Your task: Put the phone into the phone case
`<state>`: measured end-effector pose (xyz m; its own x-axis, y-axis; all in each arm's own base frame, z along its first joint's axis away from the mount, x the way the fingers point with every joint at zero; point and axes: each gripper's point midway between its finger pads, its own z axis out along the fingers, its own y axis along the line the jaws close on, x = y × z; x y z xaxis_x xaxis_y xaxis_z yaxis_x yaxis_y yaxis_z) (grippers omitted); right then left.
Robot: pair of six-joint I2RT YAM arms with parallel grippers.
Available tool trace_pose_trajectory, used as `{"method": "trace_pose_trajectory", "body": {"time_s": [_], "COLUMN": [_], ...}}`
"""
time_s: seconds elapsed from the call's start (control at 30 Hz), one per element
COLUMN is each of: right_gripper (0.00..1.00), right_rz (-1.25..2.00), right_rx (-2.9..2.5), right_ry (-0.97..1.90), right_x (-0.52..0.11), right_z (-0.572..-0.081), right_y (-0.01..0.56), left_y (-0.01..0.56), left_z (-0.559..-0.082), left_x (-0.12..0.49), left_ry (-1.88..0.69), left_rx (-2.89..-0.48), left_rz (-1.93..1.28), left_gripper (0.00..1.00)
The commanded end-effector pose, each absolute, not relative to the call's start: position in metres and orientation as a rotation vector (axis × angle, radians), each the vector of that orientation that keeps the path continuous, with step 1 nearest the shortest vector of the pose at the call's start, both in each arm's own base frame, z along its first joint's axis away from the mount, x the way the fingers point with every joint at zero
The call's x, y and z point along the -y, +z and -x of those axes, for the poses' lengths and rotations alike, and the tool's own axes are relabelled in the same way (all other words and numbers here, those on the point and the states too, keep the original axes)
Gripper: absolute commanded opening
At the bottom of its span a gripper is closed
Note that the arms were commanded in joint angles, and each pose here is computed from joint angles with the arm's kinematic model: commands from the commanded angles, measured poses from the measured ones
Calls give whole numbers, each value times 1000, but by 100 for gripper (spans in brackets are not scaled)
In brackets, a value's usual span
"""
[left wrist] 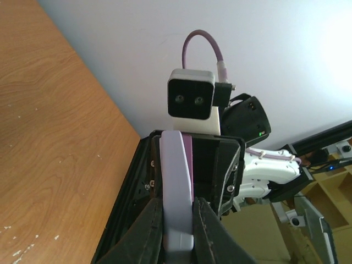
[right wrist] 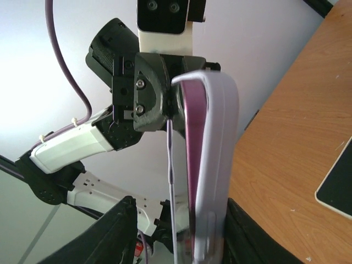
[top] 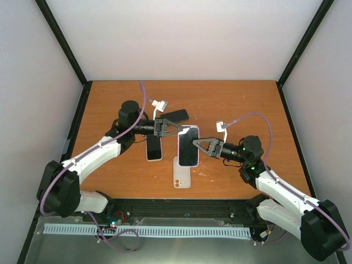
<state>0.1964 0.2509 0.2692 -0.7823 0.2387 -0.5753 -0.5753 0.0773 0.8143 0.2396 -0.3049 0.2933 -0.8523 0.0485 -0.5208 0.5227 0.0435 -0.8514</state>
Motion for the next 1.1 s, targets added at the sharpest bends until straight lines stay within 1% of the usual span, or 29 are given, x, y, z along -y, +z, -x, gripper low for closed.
{"method": "trace_pose_trajectory", "body": {"time_s": [0.0,0.2,0.33,0.4,0.43,0.47,0.57,0.67,0.73,0.77,0.87,0.93,0.97,1.0,1.03,1.07], "right_gripper": [42,43,51,51,49,44,25,10,3,3,3,7,12,20,30,34], "right_rz": [327,317,323,332,333,335,343,365,390,402,456,477,482,481,478,478], "right_rx": [-1742,-1736,-1730,-1729,-1728,-1723,-1716,-1701,-1691,-1693,-1709,-1708,-1711,-1716,-1724,-1732], "right_ry": [1745,1702,1663,1660,1658,1658,1647,1623,1598,1584,1543,1536,1536,1534,1533,1536], "right_x": [-253,-250,-248,-248,-249,-249,-249,-249,-249,-249,-250,-251,-251,-251,-251,-252], "right_z": [-204,-207,-208,-208,-209,-209,-210,-211,-210,-211,-209,-208,-207,-208,-209,-209], "right_y": [288,298,306,309,311,312,314,316,316,316,315,317,317,317,317,316], "left_y": [306,301,299,298,297,297,294,290,286,285,284,286,287,288,289,290], "left_z": [-233,-229,-222,-221,-221,-221,-221,-225,-229,-229,-230,-229,-229,-228,-228,-227], "left_x": [308,309,308,308,308,308,308,308,308,308,307,307,307,307,307,307], "left_ry": [-1849,-1822,-1838,-1834,-1834,-1830,-1821,-1780,-1754,-1747,-1739,-1737,-1736,-1741,-1743,-1748], "left_rx": [-1908,-1905,-1891,-1887,-1889,-1884,-1895,-1926,-1952,-1964,-1969,-1963,-1960,-1956,-1949,-1943], "left_rz": [-733,-831,-891,-912,-917,-926,-930,-913,-895,-888,-885,-887,-889,-893,-898,-903], "left_gripper": [0,0,0,0,0,0,0,1,1,1,1,1,1,1,1,1]}}
